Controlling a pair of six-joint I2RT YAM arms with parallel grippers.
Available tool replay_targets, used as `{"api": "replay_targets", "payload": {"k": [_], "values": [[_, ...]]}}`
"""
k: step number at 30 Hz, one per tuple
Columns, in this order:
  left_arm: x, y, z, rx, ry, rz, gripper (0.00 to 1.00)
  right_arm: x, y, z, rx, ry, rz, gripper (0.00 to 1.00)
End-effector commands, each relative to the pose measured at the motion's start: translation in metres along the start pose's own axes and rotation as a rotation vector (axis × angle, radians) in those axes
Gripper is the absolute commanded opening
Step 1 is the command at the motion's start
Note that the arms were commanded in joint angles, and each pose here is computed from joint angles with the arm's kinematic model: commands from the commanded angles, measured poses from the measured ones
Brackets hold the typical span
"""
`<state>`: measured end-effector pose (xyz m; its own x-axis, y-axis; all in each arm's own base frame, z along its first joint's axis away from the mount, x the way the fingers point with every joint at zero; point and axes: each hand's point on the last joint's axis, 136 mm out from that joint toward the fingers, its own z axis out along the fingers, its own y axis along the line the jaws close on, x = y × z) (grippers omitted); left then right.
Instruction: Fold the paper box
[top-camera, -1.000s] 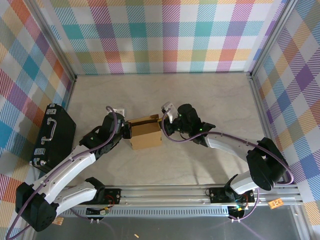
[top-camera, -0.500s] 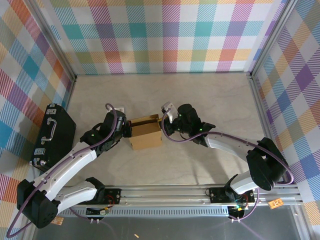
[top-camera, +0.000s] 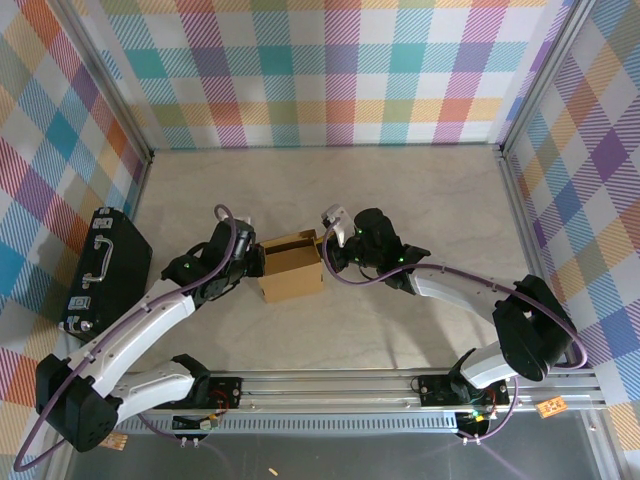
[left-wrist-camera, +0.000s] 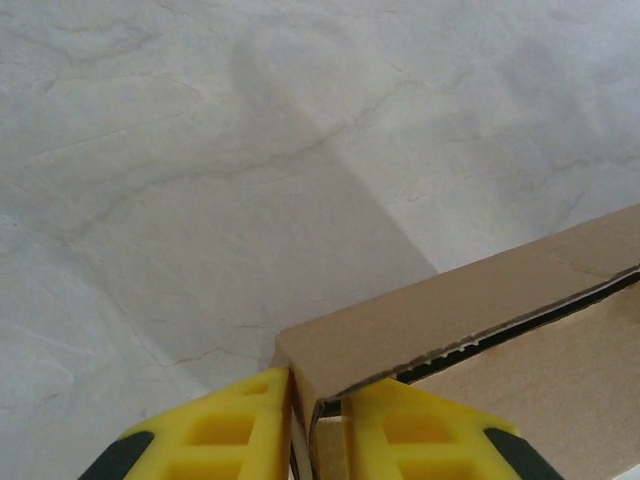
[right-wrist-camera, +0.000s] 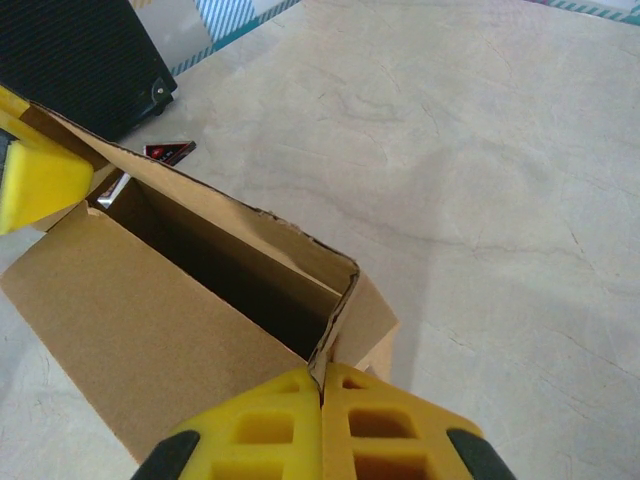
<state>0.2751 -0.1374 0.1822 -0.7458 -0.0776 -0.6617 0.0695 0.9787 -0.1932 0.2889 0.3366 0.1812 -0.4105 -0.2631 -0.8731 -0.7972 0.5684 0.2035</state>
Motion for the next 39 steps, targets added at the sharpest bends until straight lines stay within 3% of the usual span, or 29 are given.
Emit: {"api": "replay_targets", "payload": {"k": [1,10,15,25,33,39], "values": [[0.01,-0.005,-0.004,0.013,0.064,0.028,0.19,0.047,0.008,0.005,-0.034,0.145,0.016,0.06],[0.014,0.003,-0.014,-0.031,0.105,0.049,0.33,0.046,0.009,0.004,-0.035,0.142,0.015,0.06],[0.018,0.001,-0.01,-0.025,0.129,0.033,0.21,0.046,0.008,0.004,-0.034,0.145,0.014,0.06],[0.025,0.0,-0.012,-0.029,0.192,0.001,0.24,0.047,0.008,0.004,-0.034,0.148,0.018,0.06],[0.028,-0.002,-0.012,-0.025,0.23,-0.018,0.15,0.047,0.009,0.004,-0.036,0.15,0.021,0.06],[0.023,-0.004,-0.013,-0.007,0.215,-0.069,0.02,0.046,0.009,0.003,-0.038,0.143,0.021,0.06]]}}
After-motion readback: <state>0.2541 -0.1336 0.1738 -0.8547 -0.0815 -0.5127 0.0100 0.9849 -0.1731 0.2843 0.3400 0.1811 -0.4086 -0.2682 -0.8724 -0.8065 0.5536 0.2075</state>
